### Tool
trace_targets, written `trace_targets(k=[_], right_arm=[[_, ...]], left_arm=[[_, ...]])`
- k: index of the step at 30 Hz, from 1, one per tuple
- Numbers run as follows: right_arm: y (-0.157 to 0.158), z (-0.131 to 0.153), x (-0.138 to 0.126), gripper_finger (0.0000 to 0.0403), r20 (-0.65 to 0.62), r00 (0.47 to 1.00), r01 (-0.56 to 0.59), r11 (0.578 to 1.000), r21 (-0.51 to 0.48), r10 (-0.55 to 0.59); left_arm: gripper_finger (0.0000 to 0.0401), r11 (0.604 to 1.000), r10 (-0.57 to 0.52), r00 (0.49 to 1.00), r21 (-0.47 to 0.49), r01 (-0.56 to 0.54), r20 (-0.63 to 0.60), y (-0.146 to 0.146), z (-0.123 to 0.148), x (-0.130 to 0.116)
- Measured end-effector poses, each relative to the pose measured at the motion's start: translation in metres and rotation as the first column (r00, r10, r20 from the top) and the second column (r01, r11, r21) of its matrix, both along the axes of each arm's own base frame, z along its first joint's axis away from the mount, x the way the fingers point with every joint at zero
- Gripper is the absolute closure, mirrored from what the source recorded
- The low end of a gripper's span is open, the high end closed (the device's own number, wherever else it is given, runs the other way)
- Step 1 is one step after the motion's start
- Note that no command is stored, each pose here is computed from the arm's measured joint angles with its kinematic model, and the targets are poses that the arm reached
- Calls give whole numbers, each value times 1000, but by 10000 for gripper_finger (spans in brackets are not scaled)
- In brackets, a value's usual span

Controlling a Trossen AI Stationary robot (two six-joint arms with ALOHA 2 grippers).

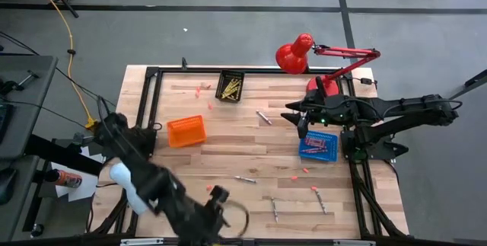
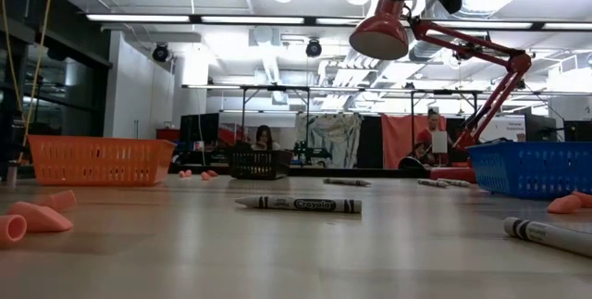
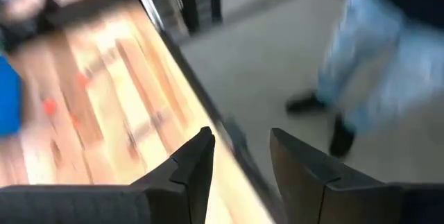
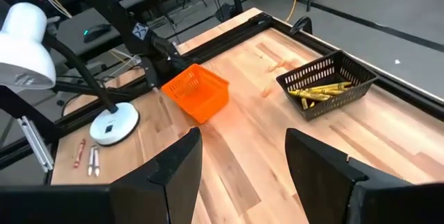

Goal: Sort crayons

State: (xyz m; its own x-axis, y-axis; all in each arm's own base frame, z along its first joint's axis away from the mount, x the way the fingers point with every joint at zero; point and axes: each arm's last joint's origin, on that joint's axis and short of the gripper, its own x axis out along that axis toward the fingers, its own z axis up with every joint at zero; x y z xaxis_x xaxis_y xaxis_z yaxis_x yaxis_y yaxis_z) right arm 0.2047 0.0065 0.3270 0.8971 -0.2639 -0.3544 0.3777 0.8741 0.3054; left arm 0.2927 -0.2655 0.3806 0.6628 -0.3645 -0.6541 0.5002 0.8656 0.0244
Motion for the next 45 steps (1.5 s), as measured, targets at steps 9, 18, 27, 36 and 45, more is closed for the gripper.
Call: trace_targets(k=[9, 18, 27, 36, 45], right_arm=[[0, -3, 3, 203, -5, 1000, 21, 999, 25, -21], [1, -23, 24, 203, -86, 994, 75, 995, 72, -69], [3, -46, 43, 203, -177, 982, 83, 990, 113, -62], [4, -48, 45, 203, -190, 981, 72, 991, 113, -50], [4, -48, 45, 203, -190, 981, 70, 991, 112, -48]], left_arm=[[272, 958, -141, 952, 205, 200, -271, -61, -60, -43], [272, 942, -123, 910, 241, 233, -397, -97, -98, -76], [272, 962, -35, 762, 185, 202, -647, -109, -157, -86], [272, 926, 221, 653, 366, 92, -725, -80, -215, -96], [272, 873, 309, 613, 472, 120, -727, -59, -241, -105]])
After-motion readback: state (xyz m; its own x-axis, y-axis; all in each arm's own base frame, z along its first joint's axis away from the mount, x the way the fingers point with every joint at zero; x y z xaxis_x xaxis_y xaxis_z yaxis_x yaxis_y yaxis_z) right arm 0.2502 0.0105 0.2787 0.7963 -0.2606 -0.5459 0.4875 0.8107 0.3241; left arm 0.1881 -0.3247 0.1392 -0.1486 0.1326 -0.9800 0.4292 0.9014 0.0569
